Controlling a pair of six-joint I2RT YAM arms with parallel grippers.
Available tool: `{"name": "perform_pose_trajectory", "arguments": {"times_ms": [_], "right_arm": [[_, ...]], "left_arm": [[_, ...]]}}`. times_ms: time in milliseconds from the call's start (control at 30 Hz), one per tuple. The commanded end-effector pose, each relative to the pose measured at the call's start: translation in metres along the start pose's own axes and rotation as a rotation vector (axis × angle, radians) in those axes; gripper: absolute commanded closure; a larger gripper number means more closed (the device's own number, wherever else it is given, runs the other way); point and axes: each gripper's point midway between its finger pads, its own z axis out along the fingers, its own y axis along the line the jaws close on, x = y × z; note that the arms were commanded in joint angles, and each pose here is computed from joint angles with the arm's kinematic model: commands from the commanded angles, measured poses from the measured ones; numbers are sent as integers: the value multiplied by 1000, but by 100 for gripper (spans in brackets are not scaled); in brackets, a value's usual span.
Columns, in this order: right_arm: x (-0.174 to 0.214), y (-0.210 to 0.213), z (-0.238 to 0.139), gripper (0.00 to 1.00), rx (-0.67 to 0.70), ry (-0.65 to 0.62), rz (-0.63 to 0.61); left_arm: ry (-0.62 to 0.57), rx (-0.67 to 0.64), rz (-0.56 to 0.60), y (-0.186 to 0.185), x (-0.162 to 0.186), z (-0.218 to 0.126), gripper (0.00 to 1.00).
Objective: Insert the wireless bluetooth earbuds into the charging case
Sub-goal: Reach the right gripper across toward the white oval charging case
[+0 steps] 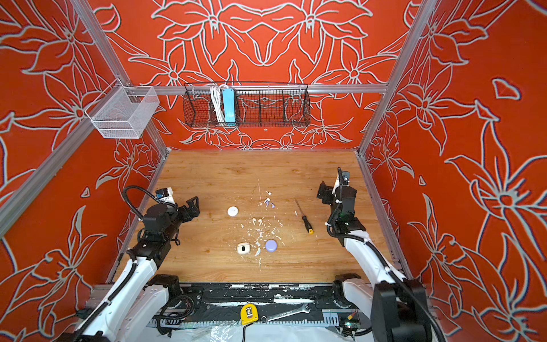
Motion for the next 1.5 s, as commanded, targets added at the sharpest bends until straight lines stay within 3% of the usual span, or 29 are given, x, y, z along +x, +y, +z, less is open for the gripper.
{"name": "perform_pose_trajectory", "arguments": {"times_ms": [0, 67, 133, 300, 367, 467, 567, 733, 867, 967, 1133, 1467], "right_arm": [[23, 55, -21, 2, -328, 113, 164], [10, 67, -30, 2, -428, 22, 275], [0, 84, -35, 2, -501, 17, 264], [-2, 144, -39, 2, -445, 57, -77], [9, 173, -33, 2, -488, 87, -145], [26, 209, -14, 17, -510, 156, -190], [52, 256, 2, 23, -568, 252, -270], [105, 328, 10, 23, -665, 397, -343], [148, 365, 13, 23, -633, 495, -455], [173, 378, 15, 29, -602, 561, -503], [185, 378, 31, 52, -515, 599, -487], [209, 392, 65, 73, -502, 737, -435]], "left_arm": [[0, 32, -72, 1, 14, -5, 3], [26, -20, -118, 10, 19, 1, 3], [59, -55, -146, 14, 23, 11, 3], [170, -202, -173, 32, 30, 26, 3], [183, -225, -182, 36, 32, 27, 3], [182, -144, -162, 23, 34, 29, 3], [169, -124, -159, 21, 34, 27, 3], [160, -132, -164, 23, 33, 26, 3], [153, -139, -167, 24, 32, 25, 3], [142, -138, -169, 25, 32, 23, 3], [134, -129, -168, 24, 31, 22, 3], [123, -137, -176, 26, 32, 19, 3]]}}
